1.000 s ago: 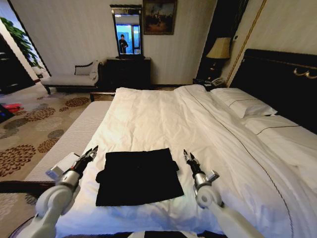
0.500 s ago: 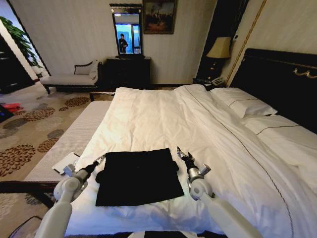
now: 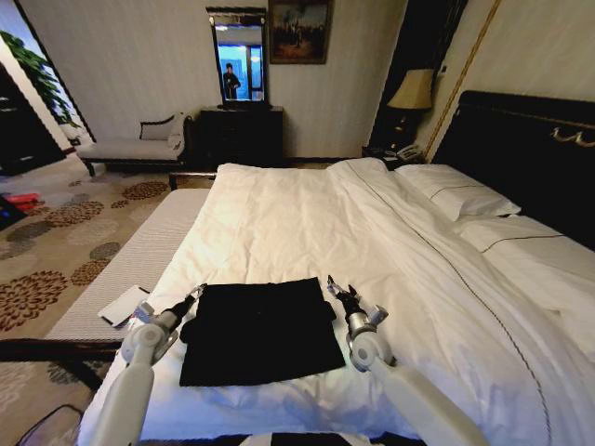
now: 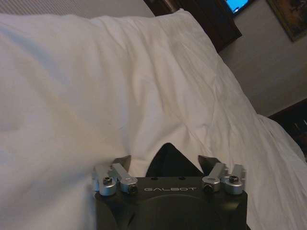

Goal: Fold the clothes on the bed.

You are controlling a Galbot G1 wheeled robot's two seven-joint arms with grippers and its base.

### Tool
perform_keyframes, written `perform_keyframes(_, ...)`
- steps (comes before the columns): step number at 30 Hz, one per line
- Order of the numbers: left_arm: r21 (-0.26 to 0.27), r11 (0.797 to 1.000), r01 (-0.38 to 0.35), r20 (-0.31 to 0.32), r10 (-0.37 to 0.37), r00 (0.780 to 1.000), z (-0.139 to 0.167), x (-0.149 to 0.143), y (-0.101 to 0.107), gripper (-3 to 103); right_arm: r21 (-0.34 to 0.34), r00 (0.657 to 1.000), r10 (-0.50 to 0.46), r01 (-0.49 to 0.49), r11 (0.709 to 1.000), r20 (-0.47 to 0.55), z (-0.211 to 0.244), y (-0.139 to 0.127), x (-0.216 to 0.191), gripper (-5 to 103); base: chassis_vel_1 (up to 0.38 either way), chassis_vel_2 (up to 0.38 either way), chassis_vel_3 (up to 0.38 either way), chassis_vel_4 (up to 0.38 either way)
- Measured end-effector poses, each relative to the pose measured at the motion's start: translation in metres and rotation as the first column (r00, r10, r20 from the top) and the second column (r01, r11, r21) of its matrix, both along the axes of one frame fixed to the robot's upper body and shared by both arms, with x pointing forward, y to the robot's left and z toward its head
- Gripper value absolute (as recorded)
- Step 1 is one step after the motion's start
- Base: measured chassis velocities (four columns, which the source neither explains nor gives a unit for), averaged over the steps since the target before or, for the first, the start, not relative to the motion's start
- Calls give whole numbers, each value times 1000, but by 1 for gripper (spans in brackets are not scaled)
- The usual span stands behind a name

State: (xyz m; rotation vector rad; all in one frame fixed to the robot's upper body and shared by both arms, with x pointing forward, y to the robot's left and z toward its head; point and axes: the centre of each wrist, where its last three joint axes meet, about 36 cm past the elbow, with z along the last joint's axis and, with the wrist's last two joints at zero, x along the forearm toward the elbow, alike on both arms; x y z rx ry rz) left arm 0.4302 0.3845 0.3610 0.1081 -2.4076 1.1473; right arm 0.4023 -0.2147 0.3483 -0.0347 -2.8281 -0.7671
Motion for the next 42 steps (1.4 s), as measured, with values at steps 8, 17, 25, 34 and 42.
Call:
perform_keyframes(8, 6, 1000, 4, 17, -4, 1000, -6, 4, -5, 48, -13, 1000, -14, 14, 1000, -10, -4, -1, 5, 100, 0, 0, 0, 0)
perform_keyframes(17, 10, 1000, 3, 27, -4, 1000, -5, 5, -5, 20, -17, 1000, -17, 17, 1000, -19, -7, 4, 11, 100, 0, 0, 0, 0)
perform_keyframes(25, 28, 1000, -6, 41, 5, 999, 0, 4, 2, 1, -30, 999, 20, -21, 999, -26, -17, 1, 27, 100, 0, 0, 0, 0)
perform_keyframes(34, 46, 999, -18, 57, 15, 998, 7, 0, 8, 1, 80, 988, 148, -145, 986, -40, -42, -1, 46, 100, 0, 0, 0, 0)
perform_keyframes(42, 57, 998, -31, 62, 27, 998, 9, -8, 12, 1, 179, 971, 236, -239, 954, 36, -57, 16, 51, 100, 0, 0, 0, 0)
